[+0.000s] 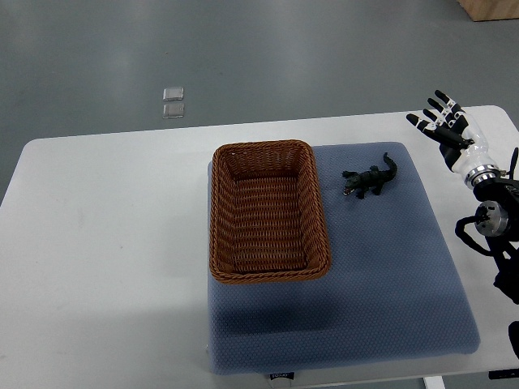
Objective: Place crocodile in brown basket with right hand
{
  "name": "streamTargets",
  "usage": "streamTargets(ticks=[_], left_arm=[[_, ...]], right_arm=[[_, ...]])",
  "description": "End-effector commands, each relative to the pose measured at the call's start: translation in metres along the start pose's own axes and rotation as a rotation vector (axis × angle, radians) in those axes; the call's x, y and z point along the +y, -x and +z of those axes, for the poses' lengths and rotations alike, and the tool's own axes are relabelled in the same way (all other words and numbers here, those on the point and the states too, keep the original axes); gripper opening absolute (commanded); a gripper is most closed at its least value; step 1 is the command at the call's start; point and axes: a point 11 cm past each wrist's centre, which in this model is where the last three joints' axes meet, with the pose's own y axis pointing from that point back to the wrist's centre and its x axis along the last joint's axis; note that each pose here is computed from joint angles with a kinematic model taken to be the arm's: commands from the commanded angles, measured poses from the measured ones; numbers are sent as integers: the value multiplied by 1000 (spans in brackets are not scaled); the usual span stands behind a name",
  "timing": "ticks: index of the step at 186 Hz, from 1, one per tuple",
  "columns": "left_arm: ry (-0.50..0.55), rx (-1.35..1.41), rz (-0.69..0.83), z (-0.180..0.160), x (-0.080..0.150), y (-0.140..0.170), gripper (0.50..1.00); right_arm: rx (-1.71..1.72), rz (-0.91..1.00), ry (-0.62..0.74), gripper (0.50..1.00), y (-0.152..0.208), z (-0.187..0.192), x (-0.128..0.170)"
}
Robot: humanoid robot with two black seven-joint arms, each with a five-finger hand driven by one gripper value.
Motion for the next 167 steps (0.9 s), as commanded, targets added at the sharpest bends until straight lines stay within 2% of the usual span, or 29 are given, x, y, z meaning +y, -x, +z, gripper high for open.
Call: streamTargets(ticks=[1, 167], left_arm=[[0, -1, -1, 0, 0, 0, 1000], [0, 0, -1, 0, 0, 0, 1000]], right_arm=[[0, -2, -1, 930, 0, 0, 0], [-3, -11, -7, 930, 2, -2, -1]])
